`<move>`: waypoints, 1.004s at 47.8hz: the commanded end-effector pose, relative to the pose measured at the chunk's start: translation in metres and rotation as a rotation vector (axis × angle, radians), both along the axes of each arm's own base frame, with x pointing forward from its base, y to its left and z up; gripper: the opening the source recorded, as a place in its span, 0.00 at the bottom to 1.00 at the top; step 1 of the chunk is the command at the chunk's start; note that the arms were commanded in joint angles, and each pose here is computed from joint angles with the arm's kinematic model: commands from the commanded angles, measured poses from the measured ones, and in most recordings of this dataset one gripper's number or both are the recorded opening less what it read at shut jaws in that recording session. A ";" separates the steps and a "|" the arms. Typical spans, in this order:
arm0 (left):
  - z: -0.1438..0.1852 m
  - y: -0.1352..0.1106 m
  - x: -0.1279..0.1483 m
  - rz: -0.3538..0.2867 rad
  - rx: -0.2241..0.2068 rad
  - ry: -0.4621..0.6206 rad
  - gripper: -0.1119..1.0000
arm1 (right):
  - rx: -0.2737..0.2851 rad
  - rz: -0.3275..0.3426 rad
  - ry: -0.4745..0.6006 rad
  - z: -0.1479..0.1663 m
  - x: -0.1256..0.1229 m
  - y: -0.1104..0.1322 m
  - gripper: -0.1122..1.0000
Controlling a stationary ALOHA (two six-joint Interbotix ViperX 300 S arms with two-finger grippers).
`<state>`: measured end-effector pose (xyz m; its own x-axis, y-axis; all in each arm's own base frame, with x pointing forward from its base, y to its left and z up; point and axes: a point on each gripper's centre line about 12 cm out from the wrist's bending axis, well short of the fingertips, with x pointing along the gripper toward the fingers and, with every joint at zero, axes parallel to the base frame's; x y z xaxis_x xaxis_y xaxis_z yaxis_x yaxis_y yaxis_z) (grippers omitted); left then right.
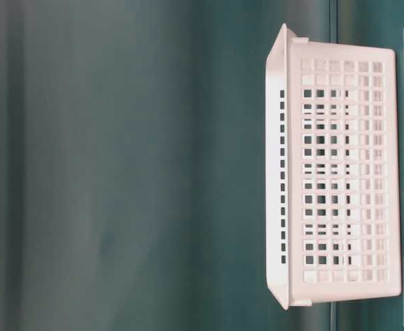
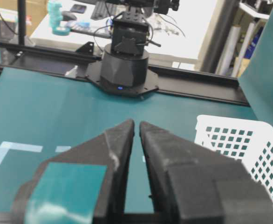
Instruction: Put the tape in the middle into the white basket.
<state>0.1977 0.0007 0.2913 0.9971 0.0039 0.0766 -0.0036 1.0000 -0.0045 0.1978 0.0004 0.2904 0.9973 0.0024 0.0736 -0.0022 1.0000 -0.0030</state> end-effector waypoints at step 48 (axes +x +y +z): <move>-0.082 -0.002 -0.060 -0.015 -0.025 0.163 0.00 | 0.072 0.003 0.081 -0.028 0.004 0.000 0.38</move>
<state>0.1387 -0.0011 0.2108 0.9971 -0.0079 -0.0751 0.0061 0.9997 -0.0243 0.1999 0.0005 0.2572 0.9996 0.0029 -0.0291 -0.0008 0.9976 0.0692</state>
